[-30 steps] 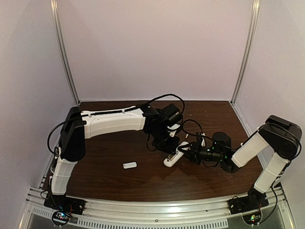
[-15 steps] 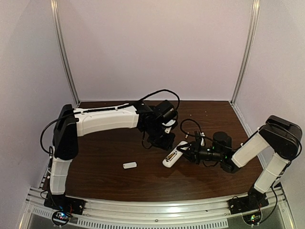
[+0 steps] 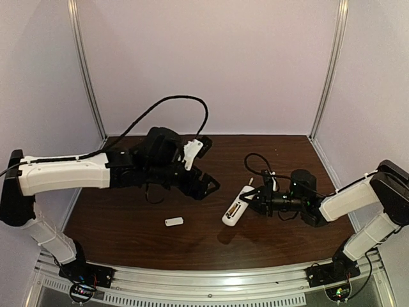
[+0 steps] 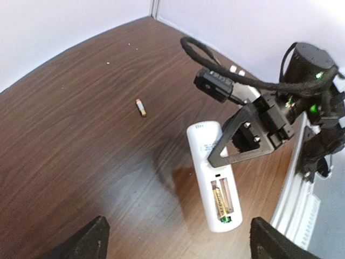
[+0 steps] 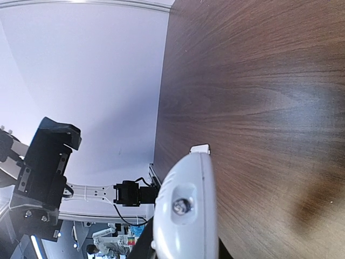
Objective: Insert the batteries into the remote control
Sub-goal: Load the battery into the battery compartment.
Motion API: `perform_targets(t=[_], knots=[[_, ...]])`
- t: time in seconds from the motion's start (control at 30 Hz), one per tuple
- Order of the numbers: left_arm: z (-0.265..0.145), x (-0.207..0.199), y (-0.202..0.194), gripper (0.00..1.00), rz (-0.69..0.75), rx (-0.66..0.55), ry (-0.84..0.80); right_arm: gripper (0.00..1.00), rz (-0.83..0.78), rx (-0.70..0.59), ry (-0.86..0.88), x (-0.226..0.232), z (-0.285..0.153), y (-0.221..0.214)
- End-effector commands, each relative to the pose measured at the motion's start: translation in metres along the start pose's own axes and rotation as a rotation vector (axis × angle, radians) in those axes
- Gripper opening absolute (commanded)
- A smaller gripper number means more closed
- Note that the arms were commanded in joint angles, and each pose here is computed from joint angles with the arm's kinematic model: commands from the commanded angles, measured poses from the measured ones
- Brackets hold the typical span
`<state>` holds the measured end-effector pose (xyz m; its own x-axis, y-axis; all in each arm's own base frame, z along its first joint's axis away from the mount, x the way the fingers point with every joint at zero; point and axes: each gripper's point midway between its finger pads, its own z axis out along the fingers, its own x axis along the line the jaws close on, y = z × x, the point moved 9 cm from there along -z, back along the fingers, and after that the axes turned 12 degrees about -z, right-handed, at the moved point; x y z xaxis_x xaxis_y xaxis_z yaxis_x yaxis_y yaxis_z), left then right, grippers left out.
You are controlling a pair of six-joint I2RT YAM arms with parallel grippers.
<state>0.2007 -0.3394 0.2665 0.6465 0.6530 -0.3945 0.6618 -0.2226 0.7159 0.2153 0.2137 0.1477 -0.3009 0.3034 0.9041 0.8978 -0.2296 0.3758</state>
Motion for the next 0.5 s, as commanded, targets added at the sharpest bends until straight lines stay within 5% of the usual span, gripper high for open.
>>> perform_targets(t=[0.0,0.2,0.47], knots=[[-0.036,-0.009,0.008,0.97,0.230,-0.308,-0.173,0.01,-0.080,0.083,-0.001,0.013,-0.002,0.003],[-0.044,-0.017,-0.010,0.95,0.549,-0.256,-0.255,0.01,-0.086,0.142,0.024,0.023,-0.002,0.003],[0.013,-0.006,0.011,0.97,0.096,-0.109,0.032,0.01,-0.074,0.140,-0.003,0.019,-0.003,0.001]])
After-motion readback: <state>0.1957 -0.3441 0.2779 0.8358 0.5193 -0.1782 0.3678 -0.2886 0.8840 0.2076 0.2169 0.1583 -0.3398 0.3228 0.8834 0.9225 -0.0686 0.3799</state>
